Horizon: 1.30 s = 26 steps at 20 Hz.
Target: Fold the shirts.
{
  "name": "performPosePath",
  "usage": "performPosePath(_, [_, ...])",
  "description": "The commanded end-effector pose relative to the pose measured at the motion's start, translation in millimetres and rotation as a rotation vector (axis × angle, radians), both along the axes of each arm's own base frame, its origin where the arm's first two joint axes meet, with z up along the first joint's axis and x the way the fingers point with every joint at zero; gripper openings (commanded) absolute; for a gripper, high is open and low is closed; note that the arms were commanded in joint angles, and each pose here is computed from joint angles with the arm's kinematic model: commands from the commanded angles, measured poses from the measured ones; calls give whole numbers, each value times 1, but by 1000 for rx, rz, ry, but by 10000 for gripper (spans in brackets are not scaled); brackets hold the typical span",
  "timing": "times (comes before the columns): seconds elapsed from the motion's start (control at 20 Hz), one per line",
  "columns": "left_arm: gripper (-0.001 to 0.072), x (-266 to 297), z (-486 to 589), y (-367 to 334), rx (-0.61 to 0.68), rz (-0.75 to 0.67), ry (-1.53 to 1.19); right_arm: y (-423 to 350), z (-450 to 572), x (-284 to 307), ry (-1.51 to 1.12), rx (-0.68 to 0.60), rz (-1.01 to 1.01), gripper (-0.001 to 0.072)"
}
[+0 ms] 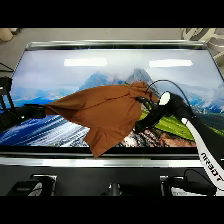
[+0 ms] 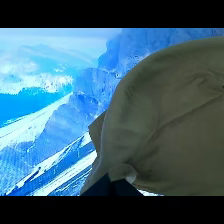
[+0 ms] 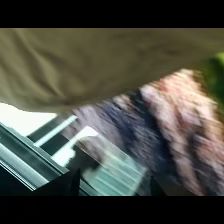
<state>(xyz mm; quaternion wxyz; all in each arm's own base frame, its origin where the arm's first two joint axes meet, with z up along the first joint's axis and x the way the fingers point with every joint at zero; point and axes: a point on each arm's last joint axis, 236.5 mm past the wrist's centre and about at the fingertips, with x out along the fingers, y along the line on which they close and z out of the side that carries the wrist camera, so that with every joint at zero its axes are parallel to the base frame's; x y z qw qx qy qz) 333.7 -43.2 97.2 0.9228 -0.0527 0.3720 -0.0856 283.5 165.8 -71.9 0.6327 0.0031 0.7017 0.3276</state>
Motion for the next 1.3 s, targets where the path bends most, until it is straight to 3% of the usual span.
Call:
performPosePath(0.0, [24, -1, 0, 0, 2, -2, 2, 39, -25, -10, -19, 64, -121, 446])
performPosePath(0.05, [24, -1, 0, 0, 2, -2, 2, 45, -26, -7, -44, 65, -116, 536])
performPosePath(0.1, [24, -1, 0, 0, 2, -2, 2, 48, -27, -6, -54, 65, -119, 559])
performPosePath(0.35, [24, -1, 0, 0, 2, -2, 1, 55, -32, 6, -32, 76, -246, 518])
performPosePath(0.45, [24, -1, 0, 0, 2, -2, 1, 65, -32, 7, 0, 113, -283, 370])
performPosePath(0.55, [24, -1, 0, 0, 2, -2, 1, 70, -31, 4, 17, 140, -276, 57])
performPosePath(0.6, [24, -1, 0, 0, 2, -2, 1, 72, -27, 6, -13, 155, -238, 19])
performPosePath(0.75, [23, 6, 34, 2, 8, 1, -77, 59, 30, 26, -218, 209, 9, 15])
performPosePath(0.9, [23, 13, 170, 11, 64, 15, -372, -18, 205, 104, -778, 56, 23, 16])
performPosePath(1.0, [23, -11, 291, 10, 56, 26, -627, -83, 385, 110, -1300, -104, -91, 17])
performPosePath(1.15, [24, -101, 442, 7, -99, 75, -968, -133, 612, -21, -1985, -224, -271, 17])
performPosePath(1.25, [24, -155, 482, 4, -146, 69, -1093, -139, 663, -106, -2192, -196, -342, 17])
